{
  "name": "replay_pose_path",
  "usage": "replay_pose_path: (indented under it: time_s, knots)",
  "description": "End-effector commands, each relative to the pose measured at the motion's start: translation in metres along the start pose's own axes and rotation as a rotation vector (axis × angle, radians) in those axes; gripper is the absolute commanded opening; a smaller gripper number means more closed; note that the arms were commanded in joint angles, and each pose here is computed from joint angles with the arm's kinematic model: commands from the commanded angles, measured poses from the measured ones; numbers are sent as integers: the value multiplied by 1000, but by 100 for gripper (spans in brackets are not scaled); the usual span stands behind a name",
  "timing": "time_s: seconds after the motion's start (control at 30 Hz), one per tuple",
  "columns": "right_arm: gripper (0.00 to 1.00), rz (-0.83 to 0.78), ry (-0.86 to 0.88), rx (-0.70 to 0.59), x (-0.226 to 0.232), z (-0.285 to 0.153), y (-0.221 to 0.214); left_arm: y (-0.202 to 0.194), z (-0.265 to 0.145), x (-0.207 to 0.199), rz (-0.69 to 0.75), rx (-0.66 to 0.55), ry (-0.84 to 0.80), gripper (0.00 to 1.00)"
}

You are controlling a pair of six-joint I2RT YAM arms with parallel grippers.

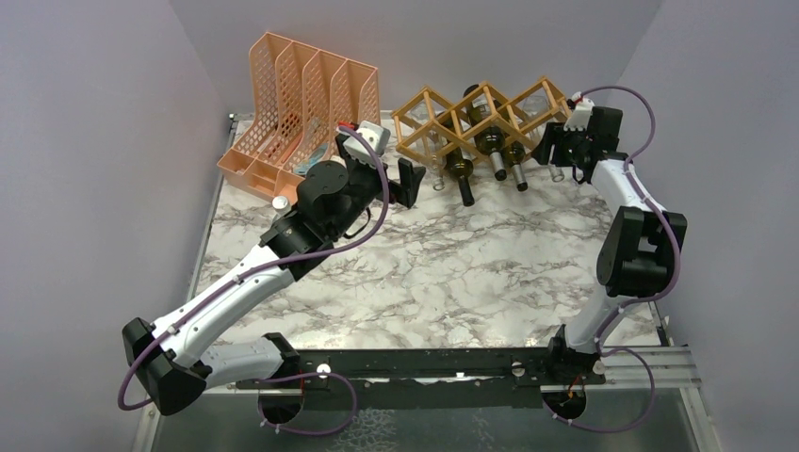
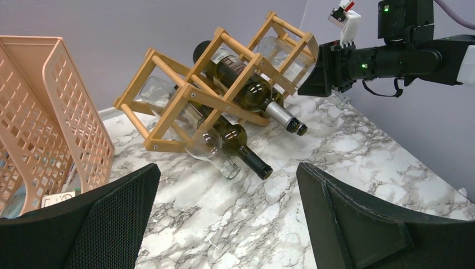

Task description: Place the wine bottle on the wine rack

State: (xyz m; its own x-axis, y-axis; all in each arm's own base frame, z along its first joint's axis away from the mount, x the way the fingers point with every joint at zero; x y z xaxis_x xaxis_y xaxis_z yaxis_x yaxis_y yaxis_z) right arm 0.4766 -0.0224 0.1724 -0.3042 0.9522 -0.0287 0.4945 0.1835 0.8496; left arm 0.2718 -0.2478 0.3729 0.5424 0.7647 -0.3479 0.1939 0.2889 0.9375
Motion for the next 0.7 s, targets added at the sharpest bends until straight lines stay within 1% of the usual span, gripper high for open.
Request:
replay_pose_path:
  time_s: [0.0, 0.1, 0.3, 0.57, 0.67]
  knots:
    - [23, -135, 67, -154, 7, 4, 44, 10, 2, -7, -13, -4, -28, 99]
    - [29, -160, 46, -155, 1, 6, 51, 8, 5, -7, -14, 4, -27, 99]
    - [33, -168, 31, -142, -6, 16, 55, 5, 9, -8, -11, 16, -27, 99]
    - [54, -159, -10, -121, -13, 18, 50, 1, 11, -6, -4, 28, -18, 99]
    - [59, -151, -23, -110, -15, 19, 47, 1, 11, -5, 0, 28, -13, 99]
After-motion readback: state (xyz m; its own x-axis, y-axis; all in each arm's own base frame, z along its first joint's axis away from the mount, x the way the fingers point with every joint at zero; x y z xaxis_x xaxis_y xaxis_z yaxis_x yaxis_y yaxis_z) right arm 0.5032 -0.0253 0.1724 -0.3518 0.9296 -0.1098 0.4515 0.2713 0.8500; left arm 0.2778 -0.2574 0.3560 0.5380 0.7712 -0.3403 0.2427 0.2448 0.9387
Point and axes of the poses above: each gripper's point midway between its finger pads, its own z axis out along the fingers, its own x axis along the line the jaws close on, y = z × x, the point moved 3 cm from there along -z, back along the fingers, and after that the axes turned 13 degrees about -z, right-handed, at the moved point
